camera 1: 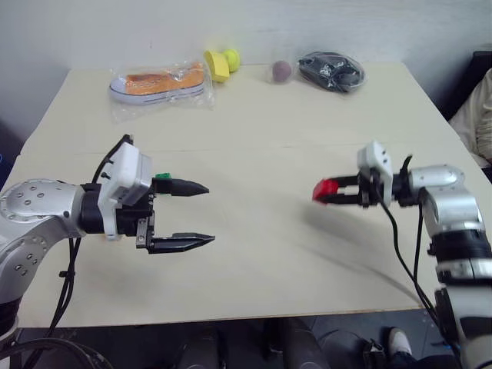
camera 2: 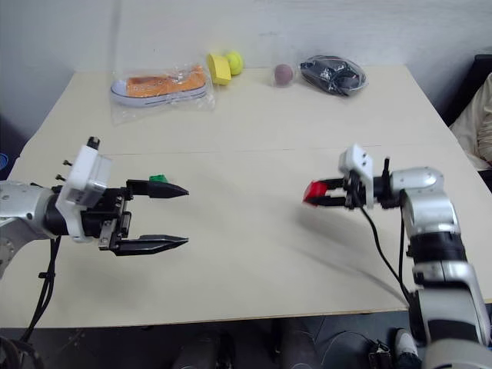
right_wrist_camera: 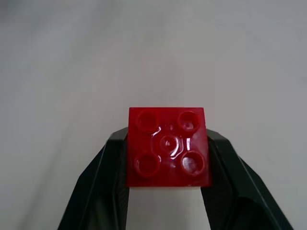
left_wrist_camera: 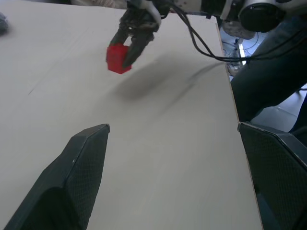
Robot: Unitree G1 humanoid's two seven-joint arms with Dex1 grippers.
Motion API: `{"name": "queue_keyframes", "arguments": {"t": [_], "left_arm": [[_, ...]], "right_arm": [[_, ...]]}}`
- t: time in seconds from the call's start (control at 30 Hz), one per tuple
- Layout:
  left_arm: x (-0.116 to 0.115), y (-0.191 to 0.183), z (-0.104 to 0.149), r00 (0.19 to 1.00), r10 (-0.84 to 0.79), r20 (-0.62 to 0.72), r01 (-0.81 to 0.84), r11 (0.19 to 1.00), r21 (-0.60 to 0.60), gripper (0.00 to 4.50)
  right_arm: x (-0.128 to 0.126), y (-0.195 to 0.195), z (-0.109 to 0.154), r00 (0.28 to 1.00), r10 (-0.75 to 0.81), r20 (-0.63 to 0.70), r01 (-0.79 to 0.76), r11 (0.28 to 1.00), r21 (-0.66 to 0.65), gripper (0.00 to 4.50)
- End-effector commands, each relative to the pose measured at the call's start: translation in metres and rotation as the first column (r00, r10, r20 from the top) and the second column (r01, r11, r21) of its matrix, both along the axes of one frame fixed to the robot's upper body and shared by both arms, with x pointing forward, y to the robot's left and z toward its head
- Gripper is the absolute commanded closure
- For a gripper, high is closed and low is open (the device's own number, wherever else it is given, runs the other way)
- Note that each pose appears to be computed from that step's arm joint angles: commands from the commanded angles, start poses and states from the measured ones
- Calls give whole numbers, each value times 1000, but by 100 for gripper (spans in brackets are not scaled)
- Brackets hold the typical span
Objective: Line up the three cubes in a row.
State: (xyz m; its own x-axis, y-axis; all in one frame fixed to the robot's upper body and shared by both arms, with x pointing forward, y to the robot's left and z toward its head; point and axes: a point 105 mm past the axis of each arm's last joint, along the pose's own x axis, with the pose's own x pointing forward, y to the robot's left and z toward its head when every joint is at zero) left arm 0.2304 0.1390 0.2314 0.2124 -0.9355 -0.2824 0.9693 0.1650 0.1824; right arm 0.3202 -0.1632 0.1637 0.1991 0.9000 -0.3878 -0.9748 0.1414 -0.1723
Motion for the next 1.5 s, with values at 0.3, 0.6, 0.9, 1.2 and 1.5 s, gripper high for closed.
{"name": "queue_keyframes", "arguments": {"t": [0.3, 0.6, 0.9, 1.2, 1.5], "left_arm": [[-7, 4, -16, 995, -103, 17, 101, 988, 115, 0], [-4, 2, -16, 993, -112, 38, 107, 987, 118, 0], [-1, 15, -18, 1000, -8, 25, 6, 996, 88, 0], [0, 70, -24, 878, 478, 35, -476, 877, -65, 0], [6, 90, -51, 415, 907, -72, -905, 403, -138, 0]], "right_arm": [[-52, 27, -26, 979, 198, 41, -193, 975, -106, 300], [-38, 22, -53, 987, 151, 63, -139, 976, -166, 300], [-39, 25, -24, 989, 110, 97, -103, 992, -74, 71], [-45, 24, 63, 998, -4, 62, -10, 976, 218, 3], [-46, 35, 68, 998, -8, 59, -7, 967, 253, 3]]}}
